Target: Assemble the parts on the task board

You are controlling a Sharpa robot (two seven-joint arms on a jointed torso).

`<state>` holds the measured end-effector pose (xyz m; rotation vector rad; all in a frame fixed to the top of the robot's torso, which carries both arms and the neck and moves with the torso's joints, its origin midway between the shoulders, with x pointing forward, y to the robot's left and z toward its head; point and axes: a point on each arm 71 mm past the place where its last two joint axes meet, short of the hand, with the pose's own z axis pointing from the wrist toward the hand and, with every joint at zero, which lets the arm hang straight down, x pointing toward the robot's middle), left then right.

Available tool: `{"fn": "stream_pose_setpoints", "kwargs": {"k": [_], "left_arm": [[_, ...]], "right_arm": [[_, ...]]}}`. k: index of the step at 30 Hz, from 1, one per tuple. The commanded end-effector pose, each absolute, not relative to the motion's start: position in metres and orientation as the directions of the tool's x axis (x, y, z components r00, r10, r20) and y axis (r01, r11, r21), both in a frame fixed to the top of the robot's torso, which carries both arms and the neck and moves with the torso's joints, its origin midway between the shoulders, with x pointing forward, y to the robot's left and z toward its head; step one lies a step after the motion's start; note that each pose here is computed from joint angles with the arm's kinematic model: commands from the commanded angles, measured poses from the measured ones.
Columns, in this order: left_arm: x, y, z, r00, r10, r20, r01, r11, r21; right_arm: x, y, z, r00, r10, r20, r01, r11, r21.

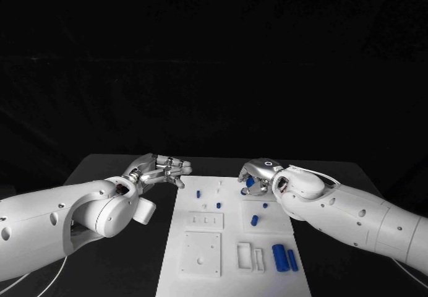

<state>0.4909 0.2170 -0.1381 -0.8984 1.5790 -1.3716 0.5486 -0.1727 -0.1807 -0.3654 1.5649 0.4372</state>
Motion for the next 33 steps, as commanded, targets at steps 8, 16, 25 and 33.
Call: {"fn": "stream_pose_setpoints", "kwargs": {"k": [8, 16, 25, 33], "left_arm": [[0.49, 0.213, -0.135, -0.418, -0.897, -0.141, 0.021, 0.146, -0.989], [0.49, 0.214, -0.136, -0.417, -0.898, -0.142, 0.018, 0.148, -0.989], [0.491, 0.215, -0.136, -0.416, -0.898, -0.142, 0.014, 0.15, -0.989], [0.491, 0.215, -0.136, -0.417, -0.898, -0.142, 0.012, 0.151, -0.988]], "right_arm": [[0.551, -0.172, -0.184, -0.015, -0.042, -0.999, -0.464, 0.885, -0.03], [0.55, -0.171, -0.188, -0.035, -0.052, -0.998, -0.471, 0.882, -0.029], [0.55, -0.172, -0.191, -0.051, -0.061, -0.997, -0.469, 0.883, -0.03], [0.551, -0.173, -0.192, -0.05, -0.063, -0.997, -0.466, 0.884, -0.033]]}}
